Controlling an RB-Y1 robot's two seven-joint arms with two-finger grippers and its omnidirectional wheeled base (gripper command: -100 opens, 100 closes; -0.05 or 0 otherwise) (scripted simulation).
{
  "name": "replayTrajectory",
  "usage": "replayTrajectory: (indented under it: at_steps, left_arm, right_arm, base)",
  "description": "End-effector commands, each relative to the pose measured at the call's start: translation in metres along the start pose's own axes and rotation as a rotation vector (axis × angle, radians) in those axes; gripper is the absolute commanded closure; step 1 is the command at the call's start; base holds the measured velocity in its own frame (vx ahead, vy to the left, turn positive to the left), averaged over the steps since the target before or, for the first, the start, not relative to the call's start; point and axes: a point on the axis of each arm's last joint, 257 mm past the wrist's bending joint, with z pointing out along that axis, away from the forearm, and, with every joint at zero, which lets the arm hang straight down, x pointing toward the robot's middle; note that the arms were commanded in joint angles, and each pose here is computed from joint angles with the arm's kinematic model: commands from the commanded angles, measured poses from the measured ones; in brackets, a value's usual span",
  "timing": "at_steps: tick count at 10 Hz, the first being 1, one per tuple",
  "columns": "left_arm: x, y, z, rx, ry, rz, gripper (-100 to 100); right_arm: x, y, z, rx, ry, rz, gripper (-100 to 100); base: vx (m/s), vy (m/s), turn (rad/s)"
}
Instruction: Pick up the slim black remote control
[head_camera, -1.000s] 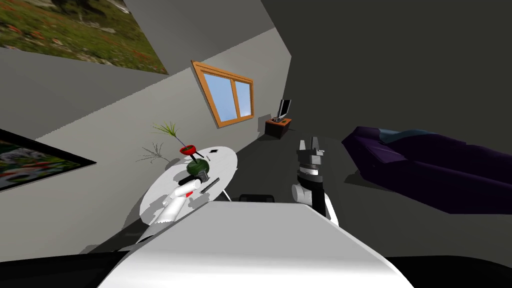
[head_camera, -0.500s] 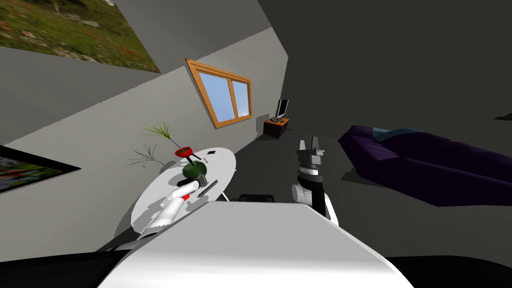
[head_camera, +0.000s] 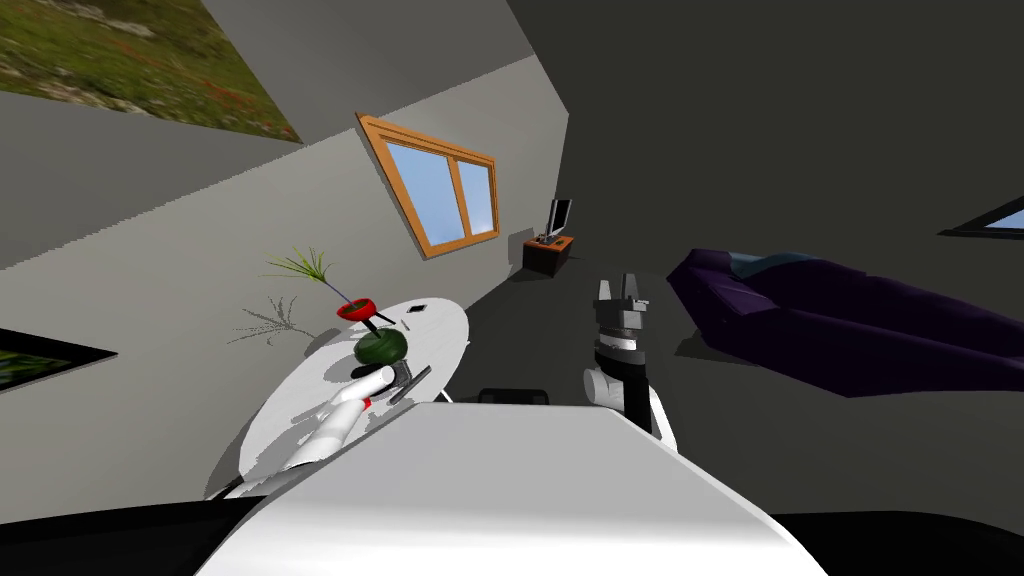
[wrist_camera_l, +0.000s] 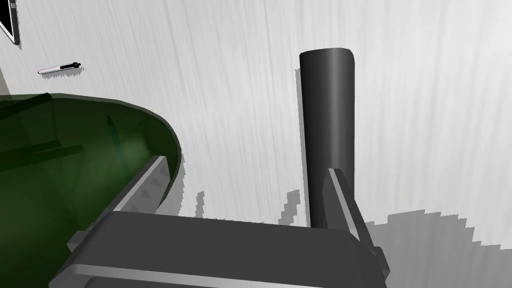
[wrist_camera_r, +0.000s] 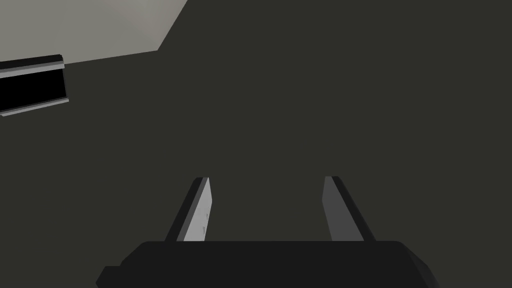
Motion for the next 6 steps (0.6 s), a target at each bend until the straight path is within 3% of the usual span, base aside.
replayTrajectory:
  at_steps: [1,6]
  left_arm:
    - [-0.011,0.014,0.002,-0.054,-0.017,-0.027,-100]
    - [-0.043,0.06,0.004,-0.193,-0.074,-0.101,-100]
  right_arm:
    - [0.0,0.0,0.0,0.0,0.0,0.0,0]
    - [0.0,0.0,0.0,0.0,0.0,0.0,0]
  base:
    - [0.03,0.013,-0.079]
    - [0.028,0.014,-0.061]
